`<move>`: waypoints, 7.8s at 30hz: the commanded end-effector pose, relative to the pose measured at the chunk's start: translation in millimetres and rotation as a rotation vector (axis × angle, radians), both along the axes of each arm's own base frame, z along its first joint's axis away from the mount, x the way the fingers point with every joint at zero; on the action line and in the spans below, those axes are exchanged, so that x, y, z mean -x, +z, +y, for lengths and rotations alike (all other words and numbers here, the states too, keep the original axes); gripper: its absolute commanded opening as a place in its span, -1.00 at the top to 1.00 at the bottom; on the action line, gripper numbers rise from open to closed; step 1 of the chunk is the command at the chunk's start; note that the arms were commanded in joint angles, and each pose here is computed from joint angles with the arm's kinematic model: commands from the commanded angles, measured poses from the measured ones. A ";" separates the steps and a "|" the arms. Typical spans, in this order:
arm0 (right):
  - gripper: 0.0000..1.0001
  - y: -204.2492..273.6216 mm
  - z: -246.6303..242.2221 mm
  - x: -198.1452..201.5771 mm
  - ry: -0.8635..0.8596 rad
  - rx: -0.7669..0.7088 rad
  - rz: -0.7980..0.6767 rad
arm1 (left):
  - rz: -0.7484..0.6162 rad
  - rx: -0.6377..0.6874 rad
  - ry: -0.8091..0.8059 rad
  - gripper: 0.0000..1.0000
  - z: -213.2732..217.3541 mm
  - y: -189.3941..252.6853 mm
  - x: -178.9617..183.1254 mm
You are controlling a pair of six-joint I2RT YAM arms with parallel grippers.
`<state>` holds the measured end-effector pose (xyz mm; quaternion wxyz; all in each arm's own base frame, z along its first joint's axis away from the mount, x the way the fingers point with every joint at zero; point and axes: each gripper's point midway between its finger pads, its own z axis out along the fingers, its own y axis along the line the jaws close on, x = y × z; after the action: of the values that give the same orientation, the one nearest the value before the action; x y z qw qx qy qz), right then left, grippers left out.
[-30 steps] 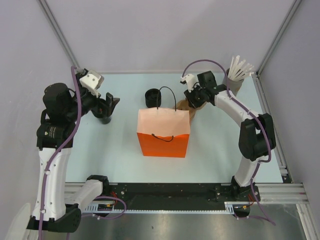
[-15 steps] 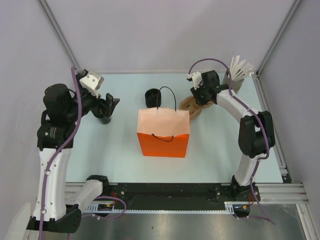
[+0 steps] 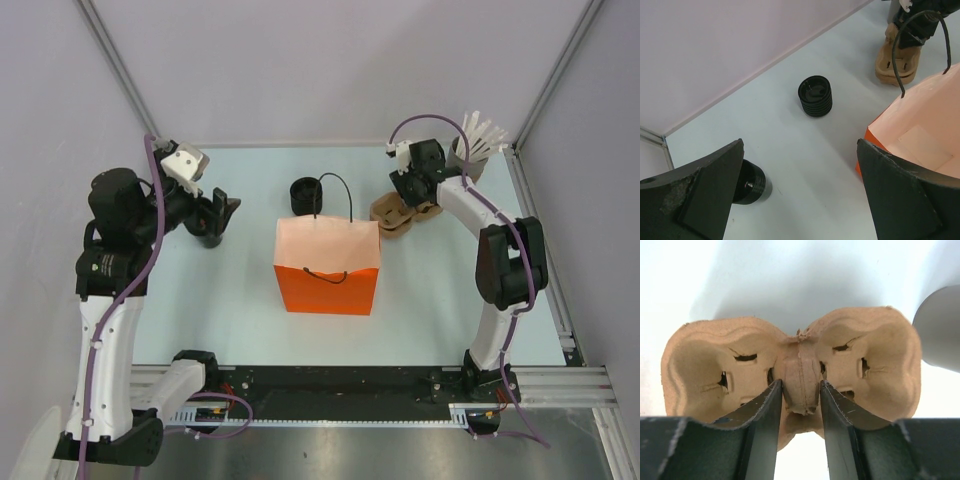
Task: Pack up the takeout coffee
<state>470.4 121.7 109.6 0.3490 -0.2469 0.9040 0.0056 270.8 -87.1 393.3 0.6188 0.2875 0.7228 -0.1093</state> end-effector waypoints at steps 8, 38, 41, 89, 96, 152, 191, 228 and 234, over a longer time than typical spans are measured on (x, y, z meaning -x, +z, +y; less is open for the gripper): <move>0.36 28.0 4.9 -17.0 -0.011 -0.042 -0.082 | -0.045 0.015 -0.008 -1.00 -0.8 10.5 1.3; 0.50 85.6 -27.0 -15.7 -0.064 0.007 -0.212 | -0.040 0.021 -0.020 -1.00 -2.5 8.9 1.6; 0.49 82.6 -34.8 -18.6 -0.079 0.022 -0.212 | -0.037 0.023 -0.022 -0.99 -3.0 8.3 1.7; -0.14 36.2 -30.9 -34.9 -0.063 0.051 -0.159 | -0.025 0.028 -0.027 -1.00 -2.7 1.5 0.4; -0.11 40.3 -32.7 -37.4 -0.078 0.051 -0.170 | -0.020 0.029 -0.029 -0.99 -3.0 0.1 -0.5; 0.06 16.3 -46.4 -19.1 -0.099 0.026 0.321 | -0.019 0.034 -0.037 -0.99 -3.5 -2.4 3.2; 0.44 280.9 -31.7 125.7 0.186 -0.333 -0.167 | -0.009 -0.122 -0.580 -1.00 -169.3 14.1 -63.4; 0.43 334.1 10.6 204.5 0.400 -0.454 -0.270 | 0.179 -0.164 -0.163 0.99 -207.3 -3.3 -78.4; 0.43 334.4 28.5 207.4 0.449 -0.464 -0.250 | 0.199 -0.167 -0.068 0.99 -202.6 -15.1 -71.0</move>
<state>267.7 135.8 431.8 0.4866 -0.3376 0.7686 0.2420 349.6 -302.8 361.7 0.4862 0.4080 0.7636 -0.1189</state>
